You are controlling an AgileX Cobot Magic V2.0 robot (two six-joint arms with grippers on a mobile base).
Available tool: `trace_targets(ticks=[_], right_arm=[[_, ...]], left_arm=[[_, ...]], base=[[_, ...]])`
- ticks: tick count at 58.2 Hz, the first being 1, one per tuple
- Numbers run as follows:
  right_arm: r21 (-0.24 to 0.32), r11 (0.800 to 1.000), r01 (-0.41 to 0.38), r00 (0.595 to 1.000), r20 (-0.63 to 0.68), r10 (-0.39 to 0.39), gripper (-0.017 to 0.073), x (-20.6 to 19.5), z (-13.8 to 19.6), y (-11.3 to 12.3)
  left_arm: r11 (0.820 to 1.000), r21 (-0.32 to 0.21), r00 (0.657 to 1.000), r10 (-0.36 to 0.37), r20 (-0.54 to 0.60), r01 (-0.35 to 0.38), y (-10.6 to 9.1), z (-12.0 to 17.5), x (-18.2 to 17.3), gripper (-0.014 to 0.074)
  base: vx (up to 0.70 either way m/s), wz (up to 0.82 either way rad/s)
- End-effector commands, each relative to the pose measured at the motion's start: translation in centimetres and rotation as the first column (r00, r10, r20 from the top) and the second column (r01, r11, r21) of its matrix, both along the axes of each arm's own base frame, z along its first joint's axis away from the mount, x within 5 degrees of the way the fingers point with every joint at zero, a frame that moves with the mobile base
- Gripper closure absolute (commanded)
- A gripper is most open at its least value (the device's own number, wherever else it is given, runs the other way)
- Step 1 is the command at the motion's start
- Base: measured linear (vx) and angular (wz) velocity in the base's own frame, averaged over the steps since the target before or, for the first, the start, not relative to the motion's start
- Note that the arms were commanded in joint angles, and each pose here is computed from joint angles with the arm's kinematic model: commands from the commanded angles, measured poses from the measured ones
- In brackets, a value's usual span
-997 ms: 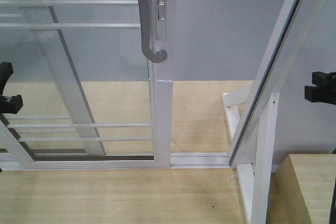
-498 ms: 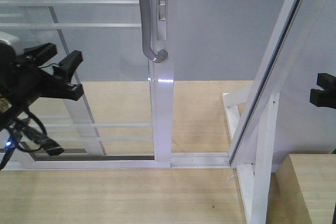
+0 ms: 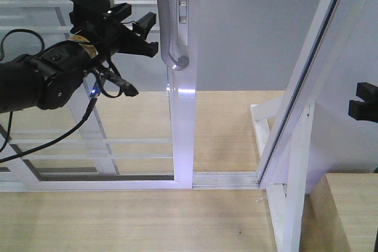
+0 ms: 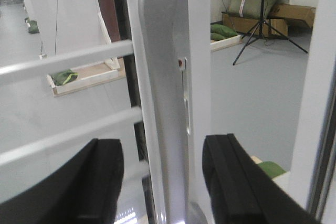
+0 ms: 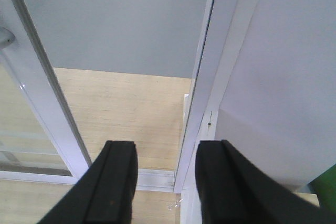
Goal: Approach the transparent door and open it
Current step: 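Reach the left gripper to the silver handle and grasp it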
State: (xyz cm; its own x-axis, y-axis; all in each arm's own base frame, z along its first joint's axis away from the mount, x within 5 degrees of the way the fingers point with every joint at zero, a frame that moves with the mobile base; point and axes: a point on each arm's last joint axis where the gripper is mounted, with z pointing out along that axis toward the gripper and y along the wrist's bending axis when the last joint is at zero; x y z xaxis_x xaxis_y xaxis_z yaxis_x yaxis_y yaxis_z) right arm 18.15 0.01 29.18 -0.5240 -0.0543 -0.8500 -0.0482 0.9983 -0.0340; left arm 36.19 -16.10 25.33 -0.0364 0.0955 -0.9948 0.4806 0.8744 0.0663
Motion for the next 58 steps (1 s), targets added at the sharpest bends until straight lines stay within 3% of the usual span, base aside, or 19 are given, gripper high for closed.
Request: trace_targets(ticks=[1,22,35,48,58], right_arm=[[0.001,1.0,0.014,0.994,0.112,-0.014,0.0209,0.3,1.8,-0.2],[0.001,1.0,0.014,0.994,0.112,-0.014,0.0209,0.3,1.8,-0.2],[0.001,1.0,0.014,0.994,0.112,-0.014,0.0209,0.3,1.8,-0.2],[0.001,1.0,0.014,0.994,0.112,-0.014,0.0209,0.3,1.8,-0.2],[-0.007,1.0,0.012,0.994,0.112,-0.011,0.0209,0.3,1.8,-0.2]], left_arm=[[0.995,-0.093,0.988,-0.004,0.152,0.019,-0.7,3.7,1.0,0.0121],[0.991,-0.134,0.982,-0.003,0.19,0.029,-2.9,4.0,5.6,0.0121],[0.993,-0.118,0.984,0.005,0.18,0.016,-3.7,3.9,7.7,0.0121],[0.996,-0.093,0.99,0.028,0.141,-0.015,-3.1,3.7,8.2,0.0123],[0.984,-0.161,0.994,0.092,0.064,-0.08,-2.4,3.5,8.5,0.0123]], base=[[0.0,0.0],[0.0,0.0],[0.0,0.0],[0.0,0.0],[0.0,0.0]])
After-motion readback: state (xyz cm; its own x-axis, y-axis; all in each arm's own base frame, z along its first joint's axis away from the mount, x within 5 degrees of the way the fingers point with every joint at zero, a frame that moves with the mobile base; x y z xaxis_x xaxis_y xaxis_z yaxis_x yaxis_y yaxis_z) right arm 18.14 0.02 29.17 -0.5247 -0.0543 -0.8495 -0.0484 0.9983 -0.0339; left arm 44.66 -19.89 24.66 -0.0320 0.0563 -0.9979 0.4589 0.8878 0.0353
